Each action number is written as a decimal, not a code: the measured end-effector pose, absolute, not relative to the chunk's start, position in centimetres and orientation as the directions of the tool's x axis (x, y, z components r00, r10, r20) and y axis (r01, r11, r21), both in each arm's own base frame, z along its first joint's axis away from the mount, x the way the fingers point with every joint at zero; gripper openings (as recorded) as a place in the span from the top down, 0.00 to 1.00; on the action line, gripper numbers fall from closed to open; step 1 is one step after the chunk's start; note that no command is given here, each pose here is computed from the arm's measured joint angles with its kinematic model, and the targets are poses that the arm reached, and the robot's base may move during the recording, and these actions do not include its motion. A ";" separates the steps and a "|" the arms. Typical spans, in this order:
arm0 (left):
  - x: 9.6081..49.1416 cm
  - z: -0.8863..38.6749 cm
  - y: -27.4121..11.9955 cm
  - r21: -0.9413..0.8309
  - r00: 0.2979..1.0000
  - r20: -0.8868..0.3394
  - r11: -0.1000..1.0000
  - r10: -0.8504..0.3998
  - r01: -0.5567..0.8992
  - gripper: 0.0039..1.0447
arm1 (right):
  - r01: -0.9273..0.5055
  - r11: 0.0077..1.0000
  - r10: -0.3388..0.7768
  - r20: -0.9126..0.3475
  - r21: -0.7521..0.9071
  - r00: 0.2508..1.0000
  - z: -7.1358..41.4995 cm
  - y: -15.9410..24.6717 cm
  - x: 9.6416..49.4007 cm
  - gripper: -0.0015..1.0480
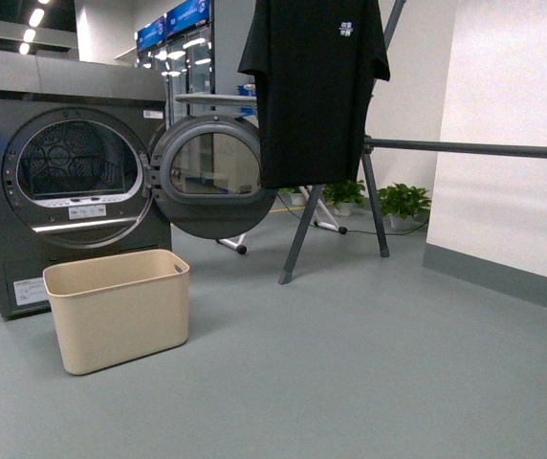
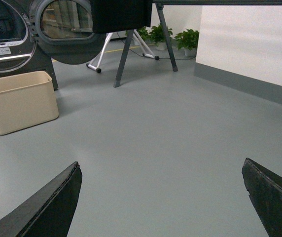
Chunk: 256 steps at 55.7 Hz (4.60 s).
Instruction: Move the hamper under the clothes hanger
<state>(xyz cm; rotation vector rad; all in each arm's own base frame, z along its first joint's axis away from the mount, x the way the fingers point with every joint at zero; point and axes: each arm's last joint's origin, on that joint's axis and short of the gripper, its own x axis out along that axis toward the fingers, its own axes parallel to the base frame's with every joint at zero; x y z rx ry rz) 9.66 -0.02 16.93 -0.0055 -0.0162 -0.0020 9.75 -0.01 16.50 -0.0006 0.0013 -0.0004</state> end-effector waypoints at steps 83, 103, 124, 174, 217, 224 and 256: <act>9.7 16.9 0.0 -0.005 1.000 0.014 1.000 -0.002 0.002 0.06 | -0.001 1.000 0.001 -0.001 0.000 1.000 16.5 0.0 9.8 0.08; 9.7 16.9 0.0 -0.005 1.000 0.015 1.000 -0.002 0.002 0.06 | -0.002 1.000 0.002 -0.001 0.000 1.000 16.5 0.0 9.8 0.08; 9.7 16.9 0.0 -0.005 1.000 0.017 1.000 -0.002 0.002 0.06 | -0.001 1.000 0.001 -0.001 0.000 1.000 16.5 0.0 9.8 0.08; 9.7 16.9 0.0 -0.006 1.000 0.013 1.000 -0.003 0.003 0.06 | 0.004 1.000 -0.004 -0.001 0.000 1.000 16.5 0.0 9.8 0.08; 9.7 16.9 0.0 -0.006 1.000 0.015 1.000 0.000 0.000 0.06 | -0.001 1.000 0.001 -0.001 -0.001 1.000 16.5 0.0 9.8 0.08; 9.7 16.9 0.0 -0.005 1.000 0.015 1.000 0.000 0.000 0.06 | -0.001 1.000 0.001 -0.001 -0.001 1.000 16.5 0.0 9.8 0.08; 19.8 21.8 1.1 0.050 0.893 -0.379 0.969 0.243 -0.243 0.06 | -0.058 0.995 0.082 -0.347 0.080 0.934 20.1 -0.8 18.4 0.08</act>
